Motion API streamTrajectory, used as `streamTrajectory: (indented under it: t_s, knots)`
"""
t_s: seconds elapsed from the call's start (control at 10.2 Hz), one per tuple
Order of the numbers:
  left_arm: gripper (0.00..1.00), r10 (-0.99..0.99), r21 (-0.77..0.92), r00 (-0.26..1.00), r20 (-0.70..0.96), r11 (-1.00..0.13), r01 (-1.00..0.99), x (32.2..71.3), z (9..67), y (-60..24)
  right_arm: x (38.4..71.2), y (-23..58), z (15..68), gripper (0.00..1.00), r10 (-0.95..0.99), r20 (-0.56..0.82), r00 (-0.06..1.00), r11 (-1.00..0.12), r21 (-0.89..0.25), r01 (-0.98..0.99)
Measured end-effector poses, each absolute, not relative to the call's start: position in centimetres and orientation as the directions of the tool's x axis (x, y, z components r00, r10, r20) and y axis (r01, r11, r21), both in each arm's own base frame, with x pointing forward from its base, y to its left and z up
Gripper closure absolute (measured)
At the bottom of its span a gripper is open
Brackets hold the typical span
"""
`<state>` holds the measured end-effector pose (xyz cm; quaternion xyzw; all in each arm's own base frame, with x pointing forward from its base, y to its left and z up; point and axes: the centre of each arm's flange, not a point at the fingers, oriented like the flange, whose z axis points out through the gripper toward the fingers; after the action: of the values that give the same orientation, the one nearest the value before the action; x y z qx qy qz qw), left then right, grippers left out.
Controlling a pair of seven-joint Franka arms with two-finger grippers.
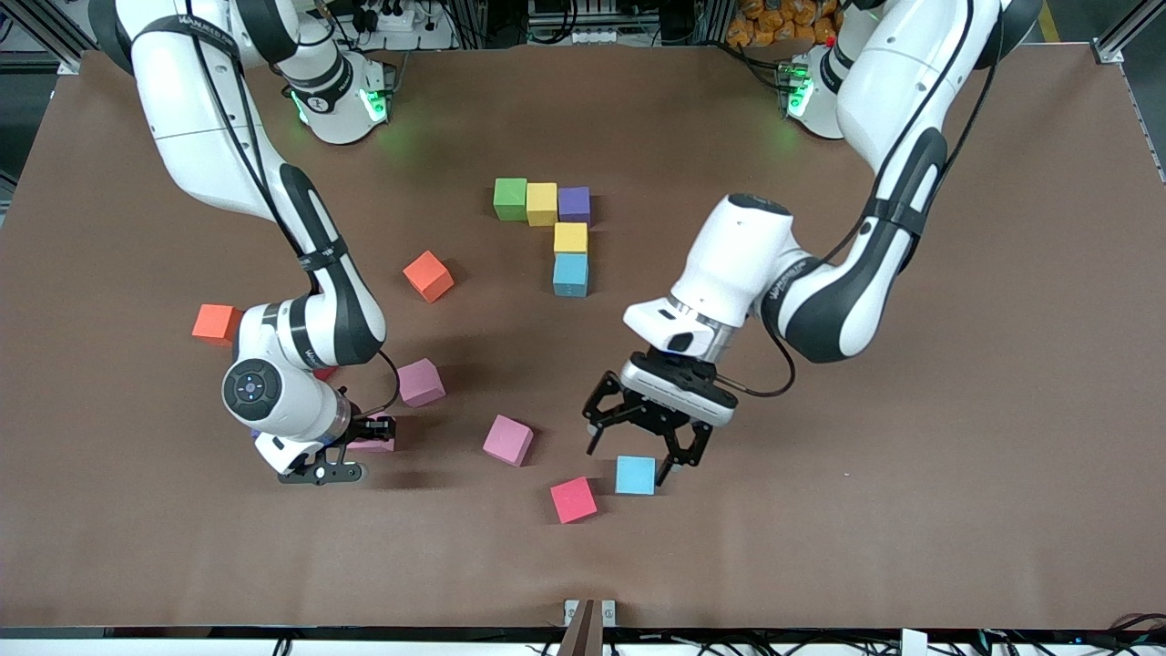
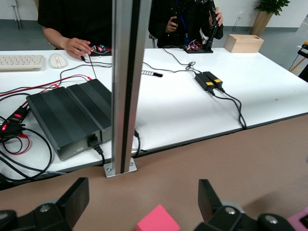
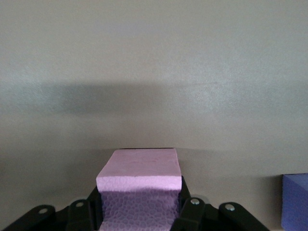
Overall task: Form number 2 with 11 blocks
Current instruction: 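Lift the pink cube with the right gripper while the left gripper rises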
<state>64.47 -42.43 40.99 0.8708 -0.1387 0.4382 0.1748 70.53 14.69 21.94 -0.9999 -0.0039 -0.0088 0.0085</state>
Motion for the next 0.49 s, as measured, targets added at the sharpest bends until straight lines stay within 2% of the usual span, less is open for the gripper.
streamTrajectory:
  t_s: [0.29, 0.49]
  knots:
    - [0.0, -0.113, 0.15, 0.628, 0.77, -0.924, -0.351, 62.7, 43.4, -44.5, 70.3, 14.8, 27.4, 0.41, -0.158, 0.007, 0.987, -0.987, -0.025, -0.157]
    - [0.0, -0.137, 0.122, 0.665, 0.734, -0.937, -0.327, 62.3, 42.0, -44.8, 67.5, 16.4, 31.1, 0.44, -0.346, -0.022, 0.938, -0.938, -0.022, -0.346]
